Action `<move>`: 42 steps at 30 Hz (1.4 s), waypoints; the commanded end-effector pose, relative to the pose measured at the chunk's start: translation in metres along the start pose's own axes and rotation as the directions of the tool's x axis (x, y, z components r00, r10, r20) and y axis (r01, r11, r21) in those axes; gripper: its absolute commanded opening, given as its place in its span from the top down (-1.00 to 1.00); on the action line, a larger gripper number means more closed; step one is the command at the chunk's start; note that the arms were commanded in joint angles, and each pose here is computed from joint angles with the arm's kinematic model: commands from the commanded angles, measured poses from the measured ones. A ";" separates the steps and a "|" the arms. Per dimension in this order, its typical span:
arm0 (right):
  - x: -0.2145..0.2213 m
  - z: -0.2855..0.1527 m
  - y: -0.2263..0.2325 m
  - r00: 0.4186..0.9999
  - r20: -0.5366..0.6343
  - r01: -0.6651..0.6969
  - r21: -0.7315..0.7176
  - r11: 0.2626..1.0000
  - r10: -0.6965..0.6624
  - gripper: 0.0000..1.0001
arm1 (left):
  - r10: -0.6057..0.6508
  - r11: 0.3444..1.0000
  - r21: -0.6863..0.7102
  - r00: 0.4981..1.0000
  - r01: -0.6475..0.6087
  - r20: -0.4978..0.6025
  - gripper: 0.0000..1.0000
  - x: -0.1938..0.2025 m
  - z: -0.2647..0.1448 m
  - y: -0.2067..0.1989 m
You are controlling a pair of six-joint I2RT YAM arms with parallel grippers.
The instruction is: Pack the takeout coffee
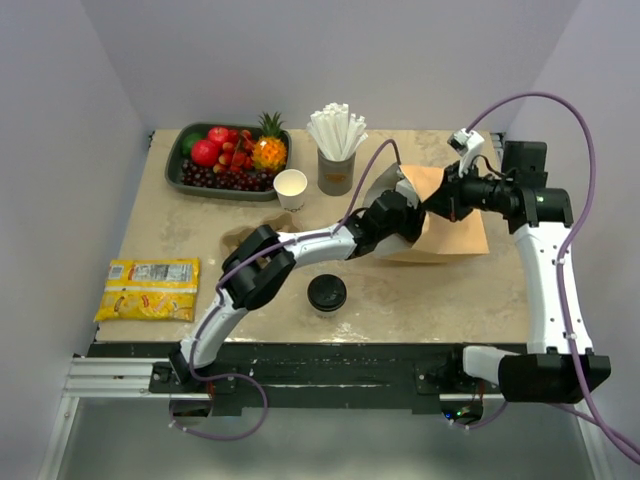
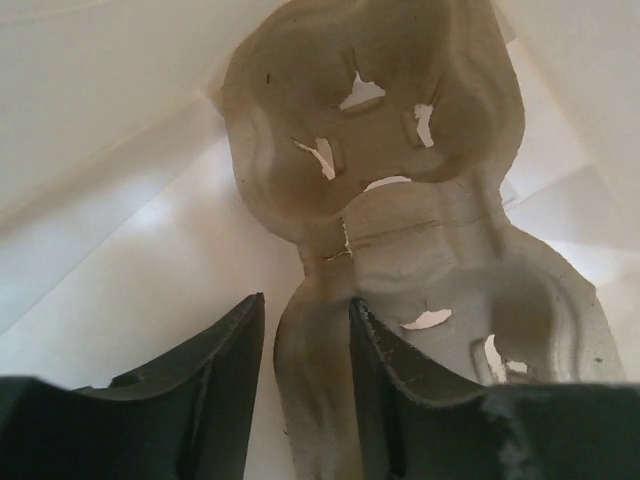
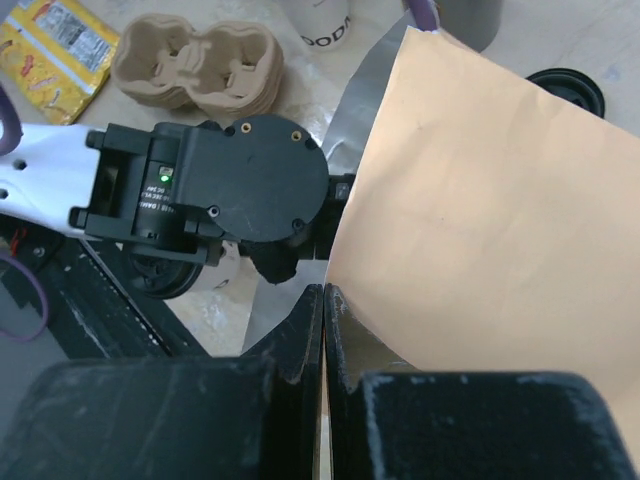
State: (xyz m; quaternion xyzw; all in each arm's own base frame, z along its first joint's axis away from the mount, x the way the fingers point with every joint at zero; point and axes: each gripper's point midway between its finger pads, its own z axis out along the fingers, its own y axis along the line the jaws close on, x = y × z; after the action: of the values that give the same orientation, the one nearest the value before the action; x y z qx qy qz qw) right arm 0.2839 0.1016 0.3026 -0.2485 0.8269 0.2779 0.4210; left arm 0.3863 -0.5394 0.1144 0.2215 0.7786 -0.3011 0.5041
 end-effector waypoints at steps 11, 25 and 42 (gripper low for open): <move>-0.007 -0.039 -0.057 0.996 -0.050 0.080 0.264 0.961 -0.069 1.00 | 0.084 0.866 0.492 0.996 -0.087 0.030 -0.15 -0.034 -0.084 -0.080; 0.001 -0.046 -0.070 0.993 -0.031 0.116 0.373 0.921 -0.113 1.00 | 0.234 0.684 0.704 0.972 -0.188 0.032 -0.47 -0.019 -0.161 -0.137; 0.009 -0.033 -0.063 0.995 -0.005 0.098 0.311 0.945 -0.102 1.00 | 0.200 0.783 0.606 0.979 -0.140 -0.031 -0.41 -0.028 -0.149 -0.114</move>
State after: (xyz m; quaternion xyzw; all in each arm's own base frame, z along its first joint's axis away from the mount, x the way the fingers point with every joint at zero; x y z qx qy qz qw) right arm 0.3013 0.0337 0.2965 -0.2162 0.8465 0.1265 0.4697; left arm 0.2024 -0.5212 0.1943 0.5052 0.6119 -0.4757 0.3795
